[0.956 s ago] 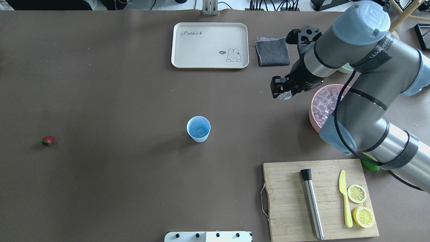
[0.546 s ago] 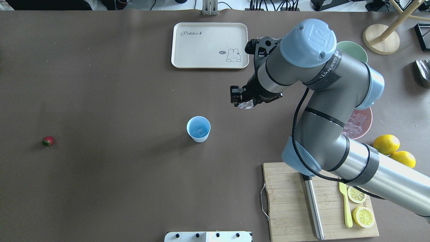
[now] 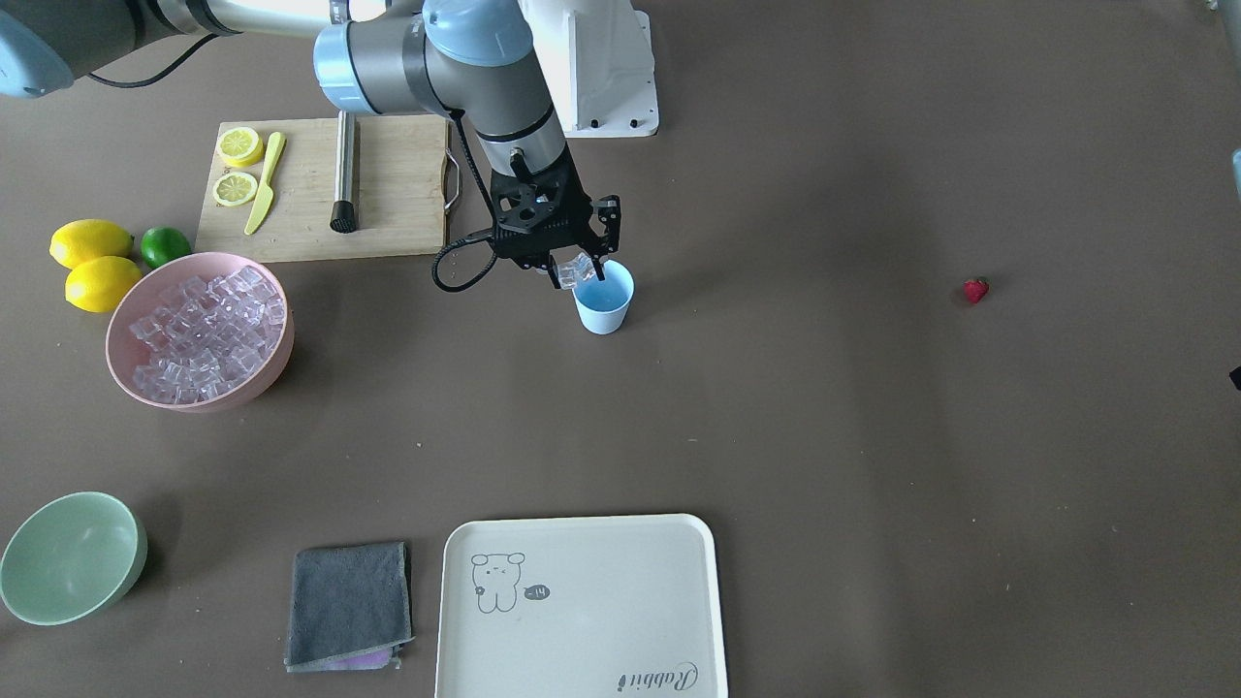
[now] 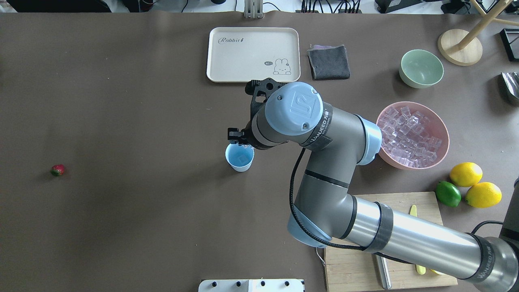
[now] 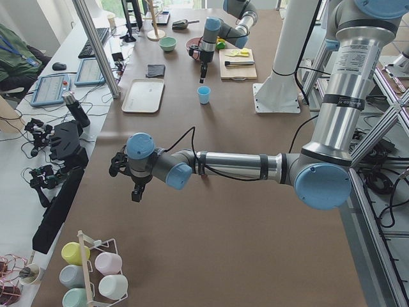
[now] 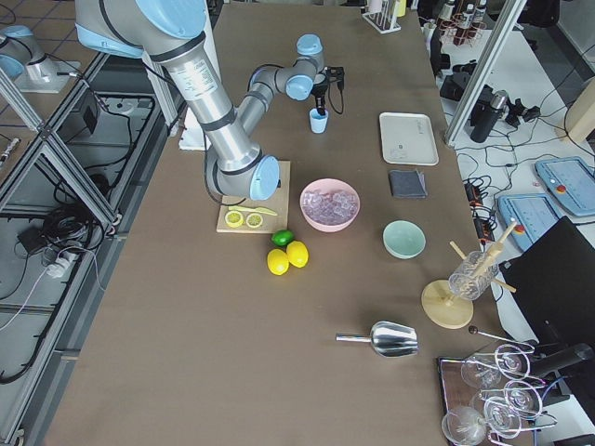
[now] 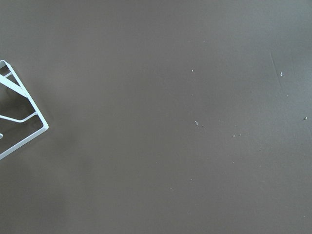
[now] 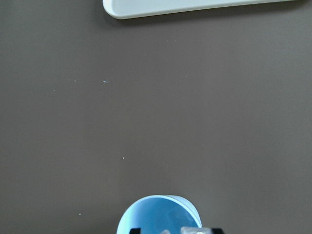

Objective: Put ice and strawberries in cup
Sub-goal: 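Carry the second ice cube with the right gripper over the blue cup, then open the right gripper to drop the ice into the cup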

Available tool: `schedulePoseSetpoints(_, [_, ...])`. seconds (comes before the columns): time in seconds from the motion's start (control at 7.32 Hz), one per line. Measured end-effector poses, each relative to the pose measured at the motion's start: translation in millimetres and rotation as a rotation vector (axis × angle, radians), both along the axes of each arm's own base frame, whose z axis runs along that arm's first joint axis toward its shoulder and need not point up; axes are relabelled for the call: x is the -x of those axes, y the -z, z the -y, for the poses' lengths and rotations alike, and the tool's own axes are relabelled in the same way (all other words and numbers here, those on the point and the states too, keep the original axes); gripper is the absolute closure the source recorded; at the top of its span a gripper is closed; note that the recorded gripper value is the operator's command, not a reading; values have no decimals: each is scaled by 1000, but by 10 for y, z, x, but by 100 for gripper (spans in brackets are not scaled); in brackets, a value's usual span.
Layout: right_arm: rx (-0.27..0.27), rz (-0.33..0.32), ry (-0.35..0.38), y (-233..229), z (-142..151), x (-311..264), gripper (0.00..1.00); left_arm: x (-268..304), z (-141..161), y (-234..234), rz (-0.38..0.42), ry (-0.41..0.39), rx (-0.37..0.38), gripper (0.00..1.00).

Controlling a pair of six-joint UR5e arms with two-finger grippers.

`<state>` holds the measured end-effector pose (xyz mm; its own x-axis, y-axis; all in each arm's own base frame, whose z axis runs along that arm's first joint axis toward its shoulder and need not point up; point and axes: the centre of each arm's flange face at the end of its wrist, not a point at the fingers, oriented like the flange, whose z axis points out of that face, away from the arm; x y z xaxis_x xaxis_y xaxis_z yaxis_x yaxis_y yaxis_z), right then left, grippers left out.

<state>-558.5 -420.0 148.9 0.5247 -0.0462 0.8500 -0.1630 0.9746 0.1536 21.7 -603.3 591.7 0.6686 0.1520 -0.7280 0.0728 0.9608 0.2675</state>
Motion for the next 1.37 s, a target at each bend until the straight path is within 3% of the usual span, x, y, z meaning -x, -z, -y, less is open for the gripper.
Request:
schedulePoseSetpoints(0.27, [7,16,-10,66,-22,131,100,0,17,3,0,0,0,2])
schedulePoseSetpoints(0.41, [13,18,-12,75,-35,155,76,-3,34,5,1,1,1,2])
schedulePoseSetpoints(0.55, [16,19,-13,77,-37,163,2,-9,54,22,0,1,-1,2])
schedulePoseSetpoints(1.37, [71,44,-38,163,108,-87,0,-23,131,143,-7,10,-8,2])
